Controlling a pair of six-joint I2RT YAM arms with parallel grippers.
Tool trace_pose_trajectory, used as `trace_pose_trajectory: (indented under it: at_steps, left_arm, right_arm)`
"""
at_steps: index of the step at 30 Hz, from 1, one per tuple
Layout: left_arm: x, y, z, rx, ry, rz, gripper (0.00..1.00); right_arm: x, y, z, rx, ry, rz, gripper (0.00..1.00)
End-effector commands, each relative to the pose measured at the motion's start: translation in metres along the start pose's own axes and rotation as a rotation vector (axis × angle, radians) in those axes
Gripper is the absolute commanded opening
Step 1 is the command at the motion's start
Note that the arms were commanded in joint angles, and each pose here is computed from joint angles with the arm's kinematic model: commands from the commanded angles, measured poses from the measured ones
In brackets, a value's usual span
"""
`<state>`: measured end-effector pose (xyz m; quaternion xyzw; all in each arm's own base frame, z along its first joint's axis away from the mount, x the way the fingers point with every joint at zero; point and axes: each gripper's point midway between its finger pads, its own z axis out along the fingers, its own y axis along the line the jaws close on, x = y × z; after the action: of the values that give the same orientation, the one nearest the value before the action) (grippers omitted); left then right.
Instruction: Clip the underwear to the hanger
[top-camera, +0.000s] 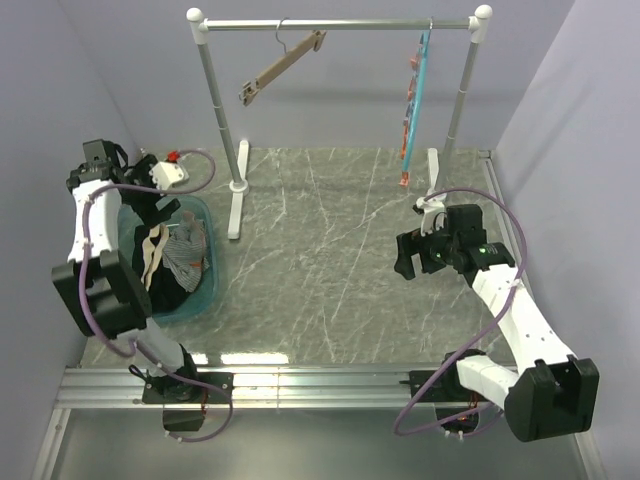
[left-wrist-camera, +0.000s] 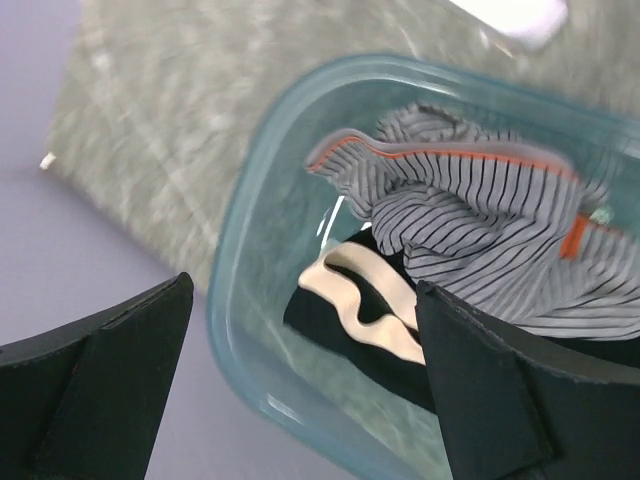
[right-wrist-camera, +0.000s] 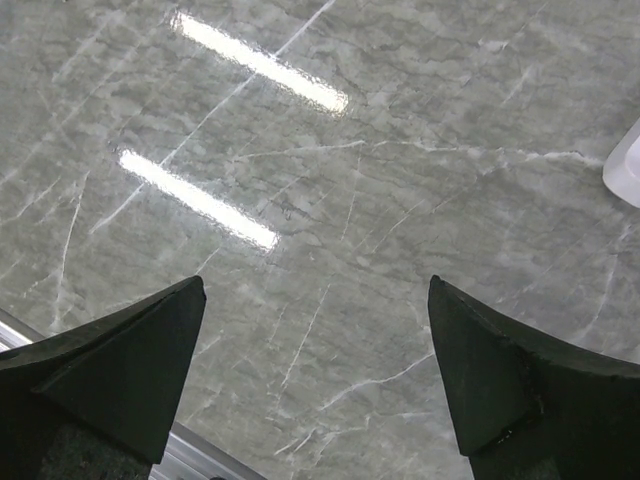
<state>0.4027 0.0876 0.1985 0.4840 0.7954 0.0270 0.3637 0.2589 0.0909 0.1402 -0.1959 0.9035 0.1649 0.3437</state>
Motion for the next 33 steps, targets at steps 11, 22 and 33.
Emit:
trace_pose_trajectory:
  at_steps: [11,22,33]
  left_arm:
    - [0.016,-0.005,0.068,0.179,-0.074,0.421,0.9]
    - [0.024,-0.038,0.098,0.298,-0.078,0.615,0.63]
    - [0.028,-0.065,0.119,0.365,-0.059,0.701,0.72]
  right_arm:
    - [-0.001,-0.005,0.011,-0.009,0.046,0.007,1.0]
    - [0.005,-0.008,0.013,0.002,0.071,0.012,1.0]
    - [0.005,-0.009,0.015,0.001,0.081,0.014,1.0]
